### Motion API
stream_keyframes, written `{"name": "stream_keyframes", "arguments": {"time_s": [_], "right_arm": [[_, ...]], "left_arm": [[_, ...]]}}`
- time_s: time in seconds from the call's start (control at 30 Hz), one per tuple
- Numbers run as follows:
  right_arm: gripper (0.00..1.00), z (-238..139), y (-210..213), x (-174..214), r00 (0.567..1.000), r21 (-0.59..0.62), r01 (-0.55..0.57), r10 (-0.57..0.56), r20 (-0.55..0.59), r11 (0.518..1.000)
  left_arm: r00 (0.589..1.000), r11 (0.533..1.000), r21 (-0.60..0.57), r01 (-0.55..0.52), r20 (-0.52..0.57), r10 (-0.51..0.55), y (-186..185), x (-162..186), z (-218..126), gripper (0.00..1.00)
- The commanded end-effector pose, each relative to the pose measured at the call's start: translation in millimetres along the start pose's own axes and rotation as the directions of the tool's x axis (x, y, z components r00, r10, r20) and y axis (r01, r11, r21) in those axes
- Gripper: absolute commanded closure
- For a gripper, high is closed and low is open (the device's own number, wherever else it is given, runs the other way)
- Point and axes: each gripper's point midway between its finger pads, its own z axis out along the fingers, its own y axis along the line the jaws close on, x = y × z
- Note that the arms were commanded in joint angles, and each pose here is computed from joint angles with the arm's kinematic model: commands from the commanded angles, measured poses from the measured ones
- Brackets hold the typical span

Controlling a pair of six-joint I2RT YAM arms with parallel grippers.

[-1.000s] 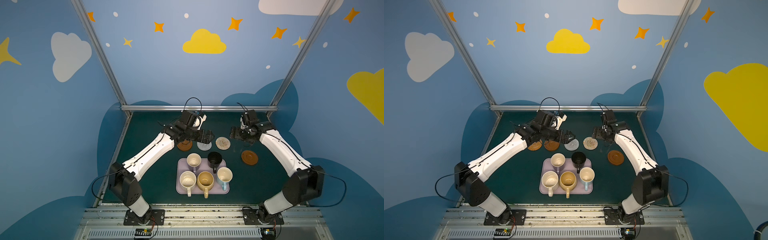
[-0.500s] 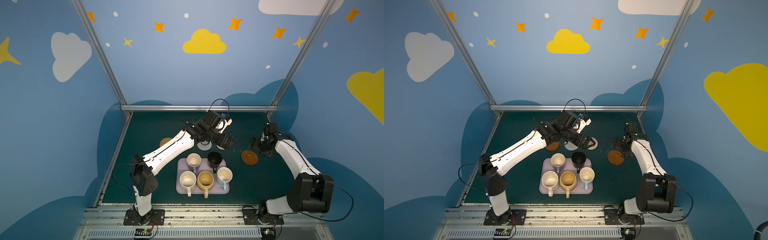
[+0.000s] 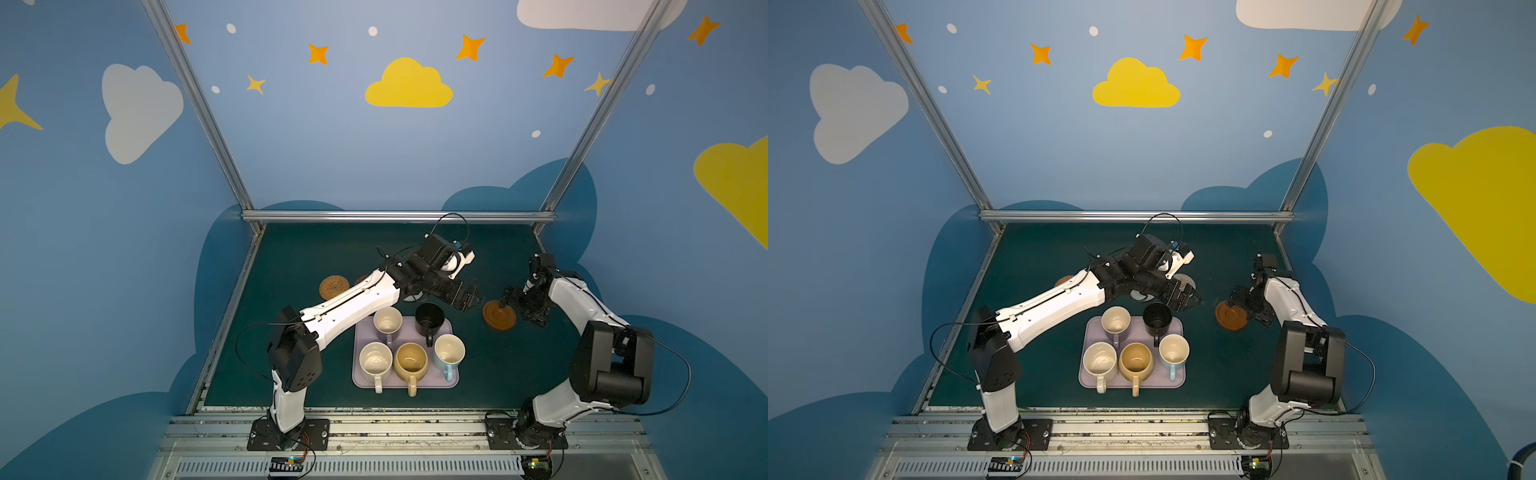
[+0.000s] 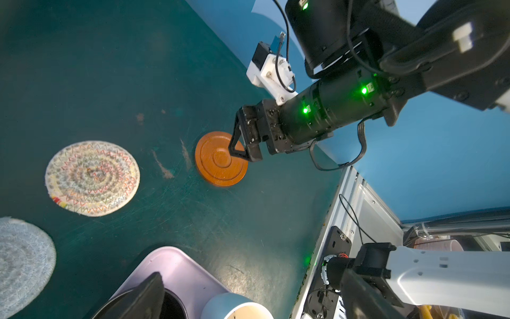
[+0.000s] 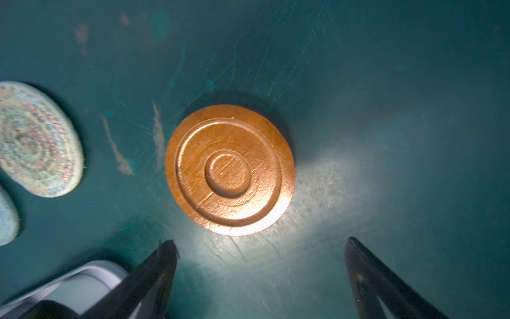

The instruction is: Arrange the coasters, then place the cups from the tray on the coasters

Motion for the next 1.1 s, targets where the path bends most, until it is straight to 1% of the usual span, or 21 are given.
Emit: {"name": "stream_keyframes", "arguments": {"time_s": [0.0,0.2,0.33,0.47,0.63,0.87,1.07], "right_arm": [[0.09,8,1,0,1.000,-0.011,0.006,-0.006,-0.021,1.000],[0.22,23,-5,2,0.999,0.024,-0.002,0.004,-0.054,1.000],[0.27,29,-7,3,0.997,0.039,0.002,0.001,-0.071,0.999],[0.28,37,-13,4,0.996,0.072,0.000,0.006,-0.087,0.997],[0.29,45,-14,3,0.994,0.089,-0.001,0.011,-0.109,0.996],[0.38,53,-5,5,0.992,0.079,0.005,0.005,-0.128,0.997],[0.40,61,3,5,0.989,0.078,0.015,-0.004,-0.146,0.997]], "left_arm": [[1.000,1.000,0.020,0.012,0.021,-0.013,-4,-5,0,0.00],[1.000,1.000,-0.003,0.025,0.007,-0.025,1,-3,5,0.00],[1.000,1.000,0.014,0.025,0.014,-0.025,-2,-3,4,0.00],[0.999,0.999,0.029,0.024,0.030,-0.024,-5,-5,2,0.00],[0.999,1.000,0.015,0.017,0.049,-0.018,-3,-6,-2,0.00],[0.997,1.000,0.008,0.024,0.070,-0.025,3,-8,-8,0.00],[0.997,0.999,-0.003,0.032,0.072,-0.032,10,-7,-12,0.00]]}}
